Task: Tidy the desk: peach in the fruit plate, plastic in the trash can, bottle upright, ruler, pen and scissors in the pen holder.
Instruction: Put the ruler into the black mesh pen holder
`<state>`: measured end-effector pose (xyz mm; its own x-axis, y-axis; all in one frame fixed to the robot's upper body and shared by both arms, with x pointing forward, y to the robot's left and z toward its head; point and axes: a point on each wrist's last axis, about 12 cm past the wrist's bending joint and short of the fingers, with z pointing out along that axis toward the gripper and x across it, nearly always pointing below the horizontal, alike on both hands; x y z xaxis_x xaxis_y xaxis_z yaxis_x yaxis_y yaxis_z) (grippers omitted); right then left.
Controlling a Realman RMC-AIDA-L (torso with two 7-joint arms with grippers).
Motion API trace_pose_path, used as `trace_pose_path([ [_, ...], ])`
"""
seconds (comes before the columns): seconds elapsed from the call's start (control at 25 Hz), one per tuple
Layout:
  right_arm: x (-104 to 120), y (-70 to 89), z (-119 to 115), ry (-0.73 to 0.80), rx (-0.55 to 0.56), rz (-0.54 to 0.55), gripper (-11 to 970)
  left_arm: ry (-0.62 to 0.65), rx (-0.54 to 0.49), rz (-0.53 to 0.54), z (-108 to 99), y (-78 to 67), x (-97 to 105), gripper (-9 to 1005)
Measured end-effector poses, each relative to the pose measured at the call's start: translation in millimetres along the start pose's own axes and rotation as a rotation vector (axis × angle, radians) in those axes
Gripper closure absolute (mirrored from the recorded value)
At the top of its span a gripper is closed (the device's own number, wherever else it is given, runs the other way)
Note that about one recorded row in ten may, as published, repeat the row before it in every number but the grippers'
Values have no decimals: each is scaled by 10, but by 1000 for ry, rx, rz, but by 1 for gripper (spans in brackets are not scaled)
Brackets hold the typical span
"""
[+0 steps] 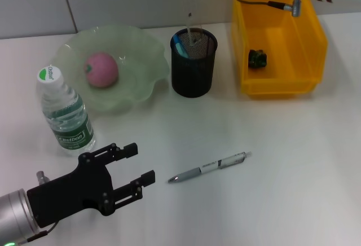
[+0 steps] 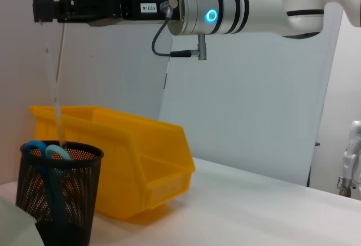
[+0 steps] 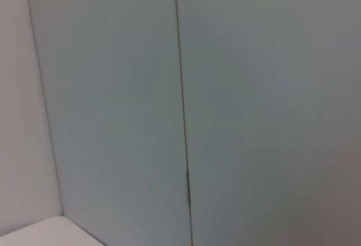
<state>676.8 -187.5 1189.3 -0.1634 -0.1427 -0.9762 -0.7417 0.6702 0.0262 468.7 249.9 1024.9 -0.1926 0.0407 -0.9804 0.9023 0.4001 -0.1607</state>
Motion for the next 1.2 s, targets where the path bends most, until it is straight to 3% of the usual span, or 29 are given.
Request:
trace_pose_path([
  [1.2,192,30,107,56,35,-35,589,-9,12,-6,-29,-37,8,329],
])
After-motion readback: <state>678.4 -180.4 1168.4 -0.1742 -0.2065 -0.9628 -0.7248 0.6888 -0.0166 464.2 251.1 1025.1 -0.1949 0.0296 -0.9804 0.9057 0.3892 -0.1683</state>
